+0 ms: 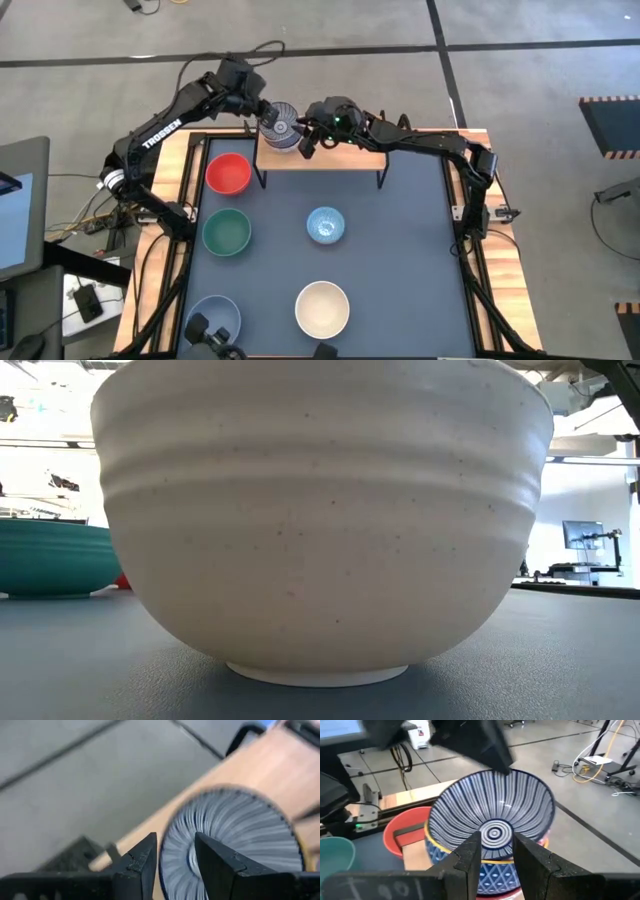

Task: Place and stack bowls onto a shelf
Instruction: Stack the blue patterned white bowl on the top of the yellow patterned bowl on the shelf

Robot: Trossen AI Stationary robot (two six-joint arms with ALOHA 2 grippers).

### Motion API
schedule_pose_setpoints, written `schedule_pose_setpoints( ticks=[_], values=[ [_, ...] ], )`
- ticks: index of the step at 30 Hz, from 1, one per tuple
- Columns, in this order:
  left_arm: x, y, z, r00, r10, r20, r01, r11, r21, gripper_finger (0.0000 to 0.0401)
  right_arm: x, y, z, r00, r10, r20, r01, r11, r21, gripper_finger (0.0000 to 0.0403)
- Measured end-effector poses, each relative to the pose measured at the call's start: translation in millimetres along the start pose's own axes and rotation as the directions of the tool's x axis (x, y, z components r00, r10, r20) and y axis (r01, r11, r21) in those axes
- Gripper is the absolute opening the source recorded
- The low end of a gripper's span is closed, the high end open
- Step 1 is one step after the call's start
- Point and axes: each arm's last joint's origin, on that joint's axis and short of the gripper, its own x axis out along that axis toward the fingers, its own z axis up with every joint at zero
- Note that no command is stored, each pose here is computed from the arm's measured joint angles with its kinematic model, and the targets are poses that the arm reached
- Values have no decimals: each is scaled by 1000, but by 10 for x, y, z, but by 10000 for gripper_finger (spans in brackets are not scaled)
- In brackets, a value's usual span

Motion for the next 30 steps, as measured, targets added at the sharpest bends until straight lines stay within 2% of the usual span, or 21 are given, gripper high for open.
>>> schedule_pose_setpoints(
  ticks=[5,9,16,20,30],
  values=[
    [-67,14,151,986,30,163,-38,998,47,116,0,0,-1,1000,6,-1,-6,1000,0,136],
    [-60,54,207,974,68,218,-79,996,43,116,-2,27,-15,1000,11,-15,-11,1000,-2,136],
    [114,127,130,987,104,120,-102,995,-19,116,-5,57,-21,1000,18,-22,-17,1000,15,136],
    [239,134,73,992,115,54,-114,993,-20,116,-5,53,-31,999,16,-33,-15,999,43,136],
    [289,106,120,992,74,99,-69,996,-57,116,-9,100,-41,999,26,-42,-23,998,52,136]
  ],
)
